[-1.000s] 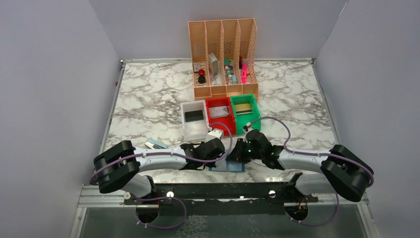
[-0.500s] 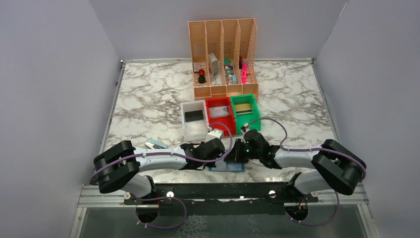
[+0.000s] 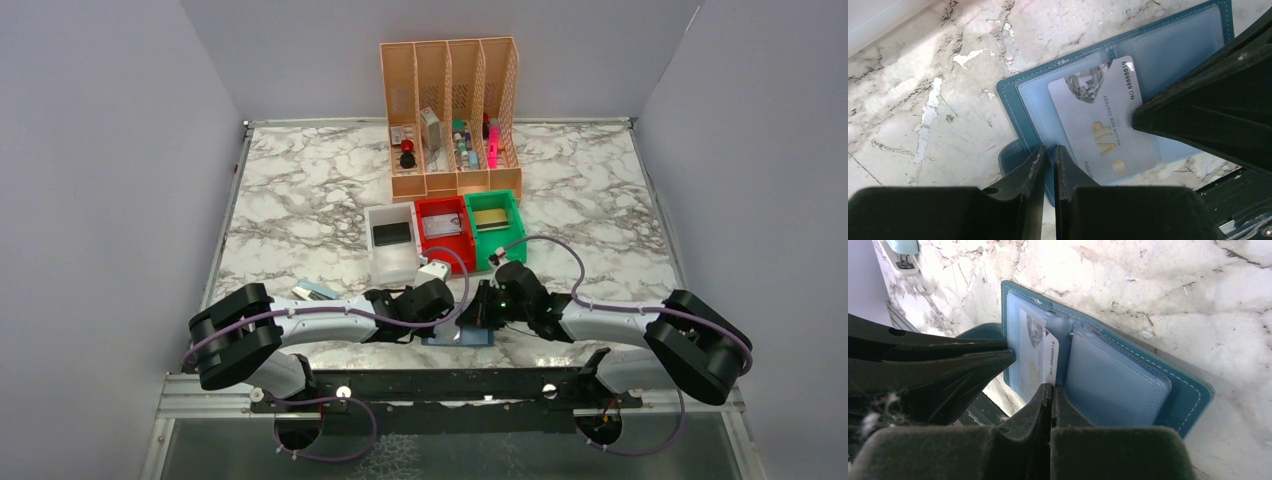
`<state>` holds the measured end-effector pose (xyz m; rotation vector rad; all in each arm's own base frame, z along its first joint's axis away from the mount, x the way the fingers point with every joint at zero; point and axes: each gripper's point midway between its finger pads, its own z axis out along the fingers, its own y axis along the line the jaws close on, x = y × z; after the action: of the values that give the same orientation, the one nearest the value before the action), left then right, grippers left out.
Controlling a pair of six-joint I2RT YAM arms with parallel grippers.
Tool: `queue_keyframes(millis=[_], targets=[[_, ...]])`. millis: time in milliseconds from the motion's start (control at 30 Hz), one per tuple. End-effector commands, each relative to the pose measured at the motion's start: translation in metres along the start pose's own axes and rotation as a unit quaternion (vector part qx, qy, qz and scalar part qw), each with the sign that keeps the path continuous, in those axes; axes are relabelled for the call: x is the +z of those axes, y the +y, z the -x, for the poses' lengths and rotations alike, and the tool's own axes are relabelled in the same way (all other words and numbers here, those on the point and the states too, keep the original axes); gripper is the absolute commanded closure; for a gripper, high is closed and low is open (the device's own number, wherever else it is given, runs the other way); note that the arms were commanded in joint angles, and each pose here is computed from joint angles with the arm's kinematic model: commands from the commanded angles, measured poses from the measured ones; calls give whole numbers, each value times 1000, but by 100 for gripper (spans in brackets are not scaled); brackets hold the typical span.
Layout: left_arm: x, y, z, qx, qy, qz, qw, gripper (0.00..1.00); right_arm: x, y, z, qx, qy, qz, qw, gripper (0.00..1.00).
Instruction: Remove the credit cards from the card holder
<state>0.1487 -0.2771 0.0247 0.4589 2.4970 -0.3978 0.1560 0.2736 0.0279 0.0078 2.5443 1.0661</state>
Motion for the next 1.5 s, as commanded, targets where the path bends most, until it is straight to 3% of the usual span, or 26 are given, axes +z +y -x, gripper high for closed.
queue_keyframes(millis=[0,333,733,900,1267,1467], targets=[[-4,6,-2,3,5,17,1000,85,-5,-9,-1,-20,-2,-20,1000,97],[-10,1,5,2,-1,6,1000,84,-5,-23,0,-12,-5,-57,998,97],[-32,-36,45,6,-41,-61,997,55,2,-21,-3,-10,9,-52,999,97],[-23,-50,39,1,-33,-95,995,54,0,-21,-1,-7,1,-55,998,97],[4,-23,5,-18,3,-39,999,57,-3,-17,0,-7,-6,-43,999,95],[10,-16,-11,-17,24,-30,999,66,-4,-12,-2,4,-4,-27,1000,89]])
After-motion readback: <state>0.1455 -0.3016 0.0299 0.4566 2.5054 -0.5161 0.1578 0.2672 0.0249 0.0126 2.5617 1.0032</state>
